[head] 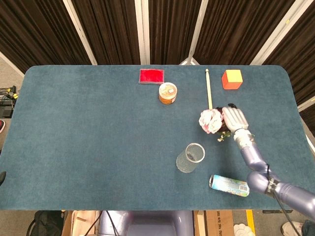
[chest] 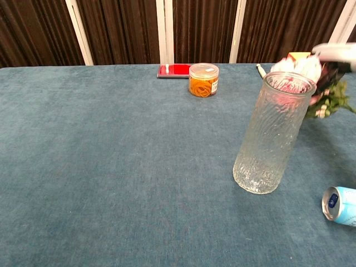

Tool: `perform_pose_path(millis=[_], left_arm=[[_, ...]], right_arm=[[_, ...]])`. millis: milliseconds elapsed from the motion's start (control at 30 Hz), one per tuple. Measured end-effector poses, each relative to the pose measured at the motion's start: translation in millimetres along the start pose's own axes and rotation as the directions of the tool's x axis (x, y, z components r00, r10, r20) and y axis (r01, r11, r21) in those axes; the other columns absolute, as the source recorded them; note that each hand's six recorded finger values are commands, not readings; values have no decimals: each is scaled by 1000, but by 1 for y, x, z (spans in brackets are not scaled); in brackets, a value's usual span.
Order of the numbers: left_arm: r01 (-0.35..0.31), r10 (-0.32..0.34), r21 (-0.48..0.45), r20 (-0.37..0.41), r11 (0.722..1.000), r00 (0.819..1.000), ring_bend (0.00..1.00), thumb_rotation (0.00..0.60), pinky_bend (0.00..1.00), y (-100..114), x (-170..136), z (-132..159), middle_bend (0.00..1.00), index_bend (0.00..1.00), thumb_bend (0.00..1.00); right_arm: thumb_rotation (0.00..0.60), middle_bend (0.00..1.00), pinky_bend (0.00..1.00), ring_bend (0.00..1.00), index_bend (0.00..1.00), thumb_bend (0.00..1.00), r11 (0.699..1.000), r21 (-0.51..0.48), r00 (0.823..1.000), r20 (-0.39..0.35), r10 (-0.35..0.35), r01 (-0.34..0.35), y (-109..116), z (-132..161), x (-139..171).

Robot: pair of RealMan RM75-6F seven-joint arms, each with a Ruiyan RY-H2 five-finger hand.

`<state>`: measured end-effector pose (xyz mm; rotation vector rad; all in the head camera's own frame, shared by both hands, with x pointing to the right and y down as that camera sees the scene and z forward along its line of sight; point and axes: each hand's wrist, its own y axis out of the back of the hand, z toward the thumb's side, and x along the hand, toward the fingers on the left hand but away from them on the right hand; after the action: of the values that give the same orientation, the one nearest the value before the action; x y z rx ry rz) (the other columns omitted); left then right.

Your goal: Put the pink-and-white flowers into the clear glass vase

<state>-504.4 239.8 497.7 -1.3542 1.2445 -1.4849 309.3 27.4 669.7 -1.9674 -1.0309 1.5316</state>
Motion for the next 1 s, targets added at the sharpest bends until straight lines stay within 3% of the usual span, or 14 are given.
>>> perform_pose_path(millis=[167, 267, 367, 467, 533, 600, 733, 800, 867, 1000], left_arm=[[-14, 14, -17, 10, 1000, 1000, 0, 600, 110, 3, -1, 0, 0, 136, 347], [-23, 23, -28, 16, 999, 1000, 0, 600, 110, 5, -2, 0, 0, 136, 347], [-28, 29, -37, 18, 999, 999, 0, 600, 110, 7, -3, -1, 0, 136, 347], [-30, 31, -44, 20, 999, 999, 0, 600, 110, 8, -3, -2, 0, 136, 347], [-31, 32, -48, 22, 998, 999, 0, 600, 110, 9, -4, -2, 0, 136, 347], [-33, 35, -52, 24, 998, 999, 0, 600, 110, 10, -5, -3, 0, 136, 347], [-37, 38, -60, 19, 998, 999, 0, 600, 110, 12, -5, -5, 0, 136, 347], [-37, 38, -63, 16, 997, 999, 0, 600, 110, 12, -5, -6, 0, 136, 347], [-36, 37, -65, 16, 997, 999, 0, 600, 110, 12, -5, -7, 0, 136, 347], [-38, 39, -67, 15, 997, 999, 0, 600, 110, 13, -5, -8, 0, 135, 347]], right_arm=[[600, 422, 113, 478, 500, 468, 976, -205, 996, -25, -85, 78, 46, 7, 14], [600, 422, 113, 478, 508, 468, 920, -373, 989, -39, -145, 120, 75, 11, 26], [600, 422, 113, 478, 509, 467, 823, -552, 979, -57, -196, 133, 104, 16, 42], [600, 422, 113, 478, 509, 468, 685, -720, 968, -77, -238, 111, 130, 23, 62], [600, 422, 113, 478, 508, 468, 571, -817, 960, -94, -265, 78, 147, 30, 78], [600, 422, 113, 478, 509, 468, 455, -890, 951, -115, -287, 30, 161, 40, 96], [600, 421, 113, 478, 508, 468, 257, -963, 934, -169, -314, -87, 177, 67, 132], [600, 421, 113, 478, 508, 467, 198, -971, 926, -191, -326, -131, 181, 78, 146], [600, 421, 113, 478, 509, 467, 180, -970, 916, -216, -338, -162, 184, 87, 157], [600, 421, 113, 478, 509, 468, 200, -957, 900, -270, -343, -210, 181, 101, 171]])
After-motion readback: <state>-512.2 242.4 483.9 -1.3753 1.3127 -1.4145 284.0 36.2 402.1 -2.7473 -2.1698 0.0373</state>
